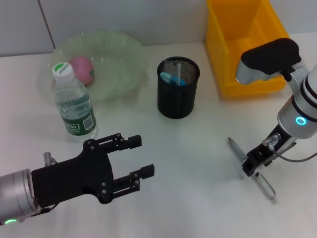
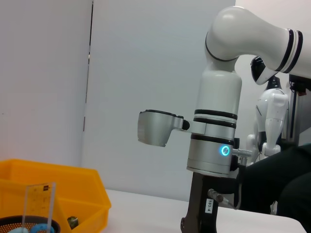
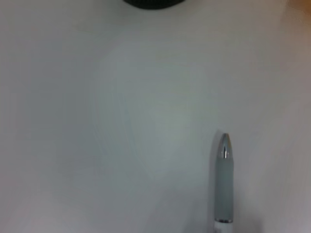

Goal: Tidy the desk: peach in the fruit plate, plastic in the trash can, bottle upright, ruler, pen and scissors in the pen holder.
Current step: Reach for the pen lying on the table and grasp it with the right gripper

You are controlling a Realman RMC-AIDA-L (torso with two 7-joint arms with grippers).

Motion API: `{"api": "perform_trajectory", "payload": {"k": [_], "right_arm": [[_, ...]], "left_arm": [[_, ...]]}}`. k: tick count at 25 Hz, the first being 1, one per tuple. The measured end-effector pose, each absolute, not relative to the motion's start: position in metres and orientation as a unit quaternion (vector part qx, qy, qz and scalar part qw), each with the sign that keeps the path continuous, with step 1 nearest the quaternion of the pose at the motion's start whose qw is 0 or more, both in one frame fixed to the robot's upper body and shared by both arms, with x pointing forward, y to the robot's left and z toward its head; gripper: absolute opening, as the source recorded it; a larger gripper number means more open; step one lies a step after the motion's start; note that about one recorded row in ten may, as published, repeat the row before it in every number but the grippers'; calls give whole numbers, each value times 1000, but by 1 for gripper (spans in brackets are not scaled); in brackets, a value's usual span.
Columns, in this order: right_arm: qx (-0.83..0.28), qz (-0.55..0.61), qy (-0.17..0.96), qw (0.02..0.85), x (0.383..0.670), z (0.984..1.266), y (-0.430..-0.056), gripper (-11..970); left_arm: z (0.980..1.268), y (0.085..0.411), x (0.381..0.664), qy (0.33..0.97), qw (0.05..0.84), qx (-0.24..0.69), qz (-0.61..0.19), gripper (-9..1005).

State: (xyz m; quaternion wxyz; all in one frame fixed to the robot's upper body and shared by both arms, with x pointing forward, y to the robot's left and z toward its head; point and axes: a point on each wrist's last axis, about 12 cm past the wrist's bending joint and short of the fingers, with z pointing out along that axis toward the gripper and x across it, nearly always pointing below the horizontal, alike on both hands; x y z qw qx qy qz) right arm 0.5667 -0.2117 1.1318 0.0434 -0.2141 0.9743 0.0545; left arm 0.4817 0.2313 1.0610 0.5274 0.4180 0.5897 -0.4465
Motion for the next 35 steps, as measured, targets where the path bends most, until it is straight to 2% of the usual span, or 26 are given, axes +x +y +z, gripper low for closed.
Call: {"api": "perform_trajectory", "payload": {"k": [4, 35], "right_arm": [[-215, 54, 974, 43, 567, 1132, -212, 507], [-217, 54, 974, 39, 568, 1130, -211, 508]], "left_arm": [[1061, 231, 482, 590, 527, 418, -446, 640], [1061, 230, 482, 589, 526, 420, -447, 640]]}}
